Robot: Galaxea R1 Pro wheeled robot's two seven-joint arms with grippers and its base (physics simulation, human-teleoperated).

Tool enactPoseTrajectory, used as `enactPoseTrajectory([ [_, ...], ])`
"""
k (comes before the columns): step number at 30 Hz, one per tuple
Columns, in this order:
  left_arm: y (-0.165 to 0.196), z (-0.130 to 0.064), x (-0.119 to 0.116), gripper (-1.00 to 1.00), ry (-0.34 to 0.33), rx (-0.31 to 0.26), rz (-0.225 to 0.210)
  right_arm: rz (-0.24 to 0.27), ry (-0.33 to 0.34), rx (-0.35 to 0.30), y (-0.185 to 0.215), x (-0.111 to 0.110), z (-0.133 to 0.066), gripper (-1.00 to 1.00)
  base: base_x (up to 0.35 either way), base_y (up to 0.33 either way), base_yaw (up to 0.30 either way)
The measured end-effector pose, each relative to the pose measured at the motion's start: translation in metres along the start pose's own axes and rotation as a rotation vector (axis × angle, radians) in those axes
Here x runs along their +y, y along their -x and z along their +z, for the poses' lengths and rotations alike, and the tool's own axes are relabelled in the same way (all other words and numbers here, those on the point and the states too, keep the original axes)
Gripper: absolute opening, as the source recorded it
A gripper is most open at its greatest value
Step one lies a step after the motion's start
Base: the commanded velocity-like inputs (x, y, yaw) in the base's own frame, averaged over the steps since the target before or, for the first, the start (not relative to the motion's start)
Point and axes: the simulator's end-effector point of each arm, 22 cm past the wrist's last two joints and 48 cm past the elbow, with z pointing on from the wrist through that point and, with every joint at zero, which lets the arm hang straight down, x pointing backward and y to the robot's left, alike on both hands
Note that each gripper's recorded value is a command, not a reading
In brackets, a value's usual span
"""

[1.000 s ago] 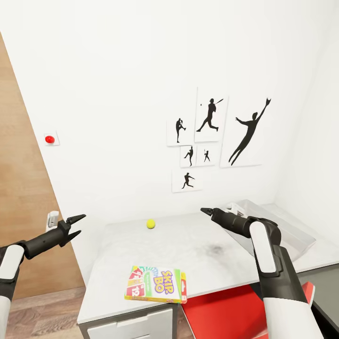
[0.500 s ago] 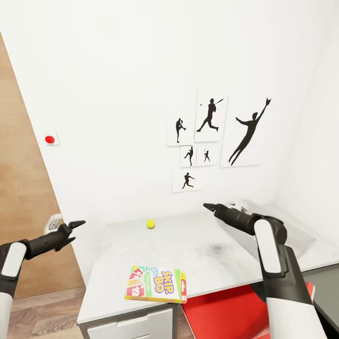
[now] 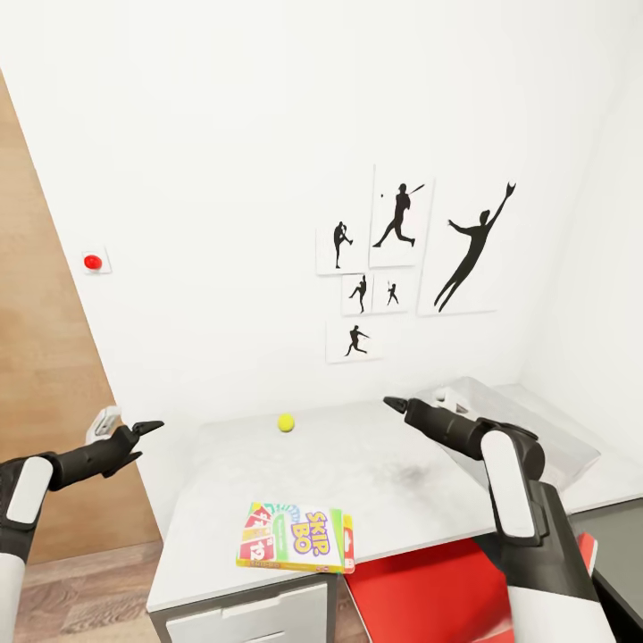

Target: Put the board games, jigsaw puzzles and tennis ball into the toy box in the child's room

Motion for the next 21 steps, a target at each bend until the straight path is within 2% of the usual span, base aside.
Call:
enactPoseTrajectory([
  [7, -0.008, 0.005, -0.002, 1.0, 0.009, 0.023, 0.024, 0.001, -0.004, 0.004, -0.003, -0.002, -0.001, 1.0, 0.0, 0.0, 0.0],
  [15, -0.028, 0.018, -0.01, 1.0, 0.022, 0.084, 0.085, 0.002, -0.002, 0.005, -0.004, -0.002, -0.001, 1.0, 0.0, 0.0, -0.001],
  [21, -0.031, 0.022, -0.011, 1.0, 0.026, 0.086, 0.107, 0.002, 0.02, 0.003, -0.003, 0.003, -0.001, 1.0, 0.0, 0.0, -0.131],
])
